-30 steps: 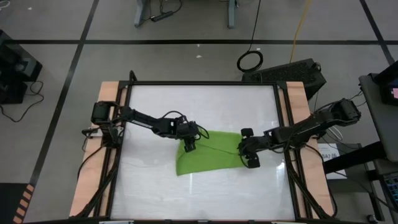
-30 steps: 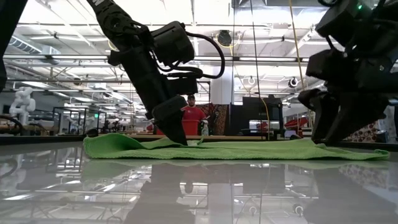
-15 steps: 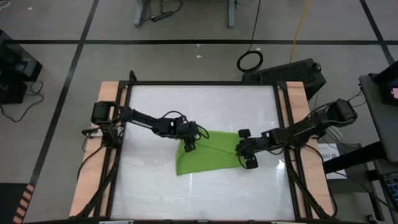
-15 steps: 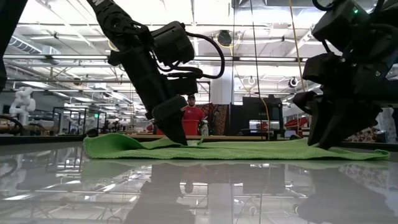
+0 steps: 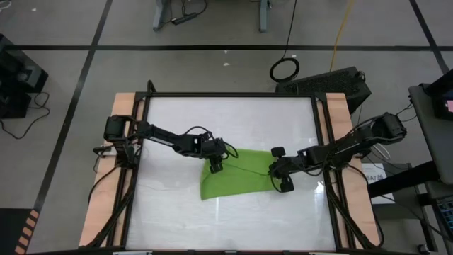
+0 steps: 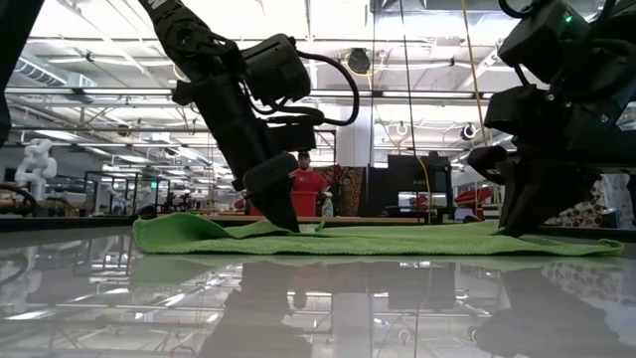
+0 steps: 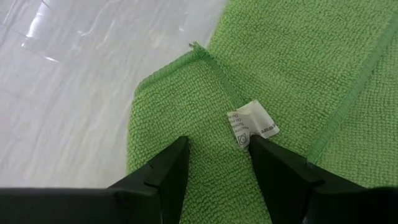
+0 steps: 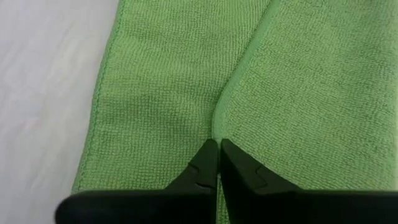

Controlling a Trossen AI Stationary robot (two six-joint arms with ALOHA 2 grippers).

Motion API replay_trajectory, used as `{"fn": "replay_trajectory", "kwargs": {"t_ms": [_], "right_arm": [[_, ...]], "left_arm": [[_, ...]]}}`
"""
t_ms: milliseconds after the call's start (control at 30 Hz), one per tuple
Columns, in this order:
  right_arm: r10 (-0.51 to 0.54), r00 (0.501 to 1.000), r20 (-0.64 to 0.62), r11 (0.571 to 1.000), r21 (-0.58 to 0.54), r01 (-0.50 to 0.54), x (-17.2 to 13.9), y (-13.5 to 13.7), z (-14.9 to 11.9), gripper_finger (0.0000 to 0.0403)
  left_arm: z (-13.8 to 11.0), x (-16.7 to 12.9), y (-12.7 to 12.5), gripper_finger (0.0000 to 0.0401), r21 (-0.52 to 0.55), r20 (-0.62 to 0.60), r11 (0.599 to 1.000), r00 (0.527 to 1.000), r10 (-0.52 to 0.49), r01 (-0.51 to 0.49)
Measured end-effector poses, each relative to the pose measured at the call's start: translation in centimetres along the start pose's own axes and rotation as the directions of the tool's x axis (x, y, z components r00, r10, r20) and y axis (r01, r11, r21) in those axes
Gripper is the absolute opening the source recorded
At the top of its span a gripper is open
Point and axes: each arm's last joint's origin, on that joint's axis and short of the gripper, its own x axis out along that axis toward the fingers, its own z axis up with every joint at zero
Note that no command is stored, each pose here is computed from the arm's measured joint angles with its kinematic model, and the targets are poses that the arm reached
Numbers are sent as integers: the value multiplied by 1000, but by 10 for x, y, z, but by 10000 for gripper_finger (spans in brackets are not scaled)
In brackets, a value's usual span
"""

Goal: Roll towel
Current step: Fold the green towel

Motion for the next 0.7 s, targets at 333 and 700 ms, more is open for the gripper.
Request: {"fn": "replay_trajectory", "kwargs": {"t_ms": [333, 700], "right_arm": [[0, 1000, 0, 1000, 4, 0, 0, 0, 0, 1], [-9, 1000, 2, 1000, 3, 9, 0, -3, 0, 1]], "left_arm": [[8, -16, 1, 182, -10, 62, 1000, 998, -12, 13], [21, -16, 2, 205, -27, 203, 996, 975, 85, -81]]}}
